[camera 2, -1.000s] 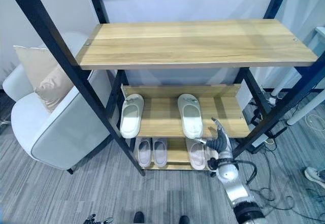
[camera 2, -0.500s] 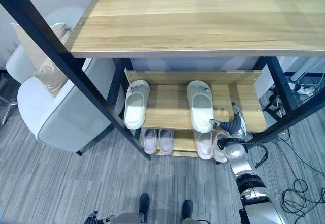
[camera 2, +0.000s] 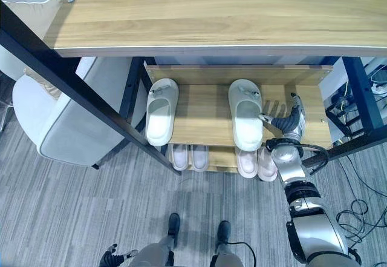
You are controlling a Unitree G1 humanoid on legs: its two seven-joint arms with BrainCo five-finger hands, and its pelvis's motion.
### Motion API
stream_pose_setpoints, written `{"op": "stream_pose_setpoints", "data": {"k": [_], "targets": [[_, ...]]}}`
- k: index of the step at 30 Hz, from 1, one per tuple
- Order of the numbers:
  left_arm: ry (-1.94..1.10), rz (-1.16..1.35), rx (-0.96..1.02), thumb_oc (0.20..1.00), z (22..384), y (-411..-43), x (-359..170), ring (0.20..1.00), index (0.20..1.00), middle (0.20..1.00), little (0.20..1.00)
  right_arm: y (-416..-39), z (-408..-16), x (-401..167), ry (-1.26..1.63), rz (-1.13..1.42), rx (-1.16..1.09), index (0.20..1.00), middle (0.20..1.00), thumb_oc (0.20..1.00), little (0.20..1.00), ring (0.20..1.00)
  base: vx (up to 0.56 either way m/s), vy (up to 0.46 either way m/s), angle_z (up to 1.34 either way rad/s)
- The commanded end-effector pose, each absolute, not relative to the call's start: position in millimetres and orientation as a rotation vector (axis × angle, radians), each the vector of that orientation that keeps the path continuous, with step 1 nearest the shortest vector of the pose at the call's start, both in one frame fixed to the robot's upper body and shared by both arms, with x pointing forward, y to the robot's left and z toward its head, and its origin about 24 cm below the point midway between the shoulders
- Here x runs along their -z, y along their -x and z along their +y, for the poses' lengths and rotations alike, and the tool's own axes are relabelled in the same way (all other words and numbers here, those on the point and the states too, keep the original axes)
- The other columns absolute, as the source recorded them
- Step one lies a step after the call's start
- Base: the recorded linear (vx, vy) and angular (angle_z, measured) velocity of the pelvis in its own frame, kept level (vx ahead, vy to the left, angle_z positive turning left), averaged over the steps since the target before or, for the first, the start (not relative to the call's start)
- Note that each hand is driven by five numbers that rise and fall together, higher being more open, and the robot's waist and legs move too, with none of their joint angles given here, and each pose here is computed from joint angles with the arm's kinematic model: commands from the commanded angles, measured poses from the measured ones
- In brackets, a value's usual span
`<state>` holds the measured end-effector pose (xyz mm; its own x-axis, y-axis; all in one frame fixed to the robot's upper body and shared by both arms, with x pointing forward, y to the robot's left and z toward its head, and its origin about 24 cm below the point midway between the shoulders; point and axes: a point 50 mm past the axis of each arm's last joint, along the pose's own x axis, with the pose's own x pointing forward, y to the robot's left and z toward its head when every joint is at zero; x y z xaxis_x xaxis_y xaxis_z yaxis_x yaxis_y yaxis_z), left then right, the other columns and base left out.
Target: Arrange the slippers neatly on the shoe rack.
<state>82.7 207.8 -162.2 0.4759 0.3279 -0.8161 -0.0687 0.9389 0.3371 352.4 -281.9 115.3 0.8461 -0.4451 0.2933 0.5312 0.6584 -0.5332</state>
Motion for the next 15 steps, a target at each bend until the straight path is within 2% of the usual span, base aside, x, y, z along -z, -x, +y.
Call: {"op": "stream_pose_setpoints", "data": {"k": [1, 10, 11, 12, 15], "targets": [[-0.295, 1.041, -0.224, 1.0, 200.3, -88.0, 162.9, 1.0, 1.0, 1.0, 1.0, -357.6, -285.7, -139.7, 0.651, -0.231, 0.592, 1.0, 1.0, 1.0, 1.0, 1.0, -0.02, 0.046, 0.01], [-0.308, 0.973, -0.216, 1.0, 201.4, -108.8, 157.0, 1.0, 1.0, 1.0, 1.0, -370.3, -270.6, -155.1, 0.662, -0.27, 0.556, 1.0, 1.0, 1.0, 1.0, 1.0, 0.0, 0.016, 0.05], [-0.308, 0.973, -0.216, 1.0, 201.4, -108.9, 157.0, 1.0, 1.0, 1.0, 1.0, -370.3, -270.5, -155.1, 0.662, -0.27, 0.556, 0.94, 0.94, 0.94, 0.94, 0.94, 0.0, -0.001, 0.06], [-0.314, 0.967, -0.215, 1.0, 202.0, -110.3, 156.5, 1.0, 1.0, 1.0, 1.0, -370.5, -272.5, -153.4, 0.696, -0.255, 0.556, 0.2, 0.2, 0.2, 0.2, 0.2, 0.0, -0.005, 0.05], [-0.32, 0.955, -0.214, 1.0, 201.9, -113.5, 155.3, 1.0, 1.0, 1.0, 1.0, -371.2, -273.9, -151.8, 0.761, -0.24, 0.55, 0.2, 0.2, 0.2, 0.2, 0.2, -0.01, 0.0, 0.05]]}}
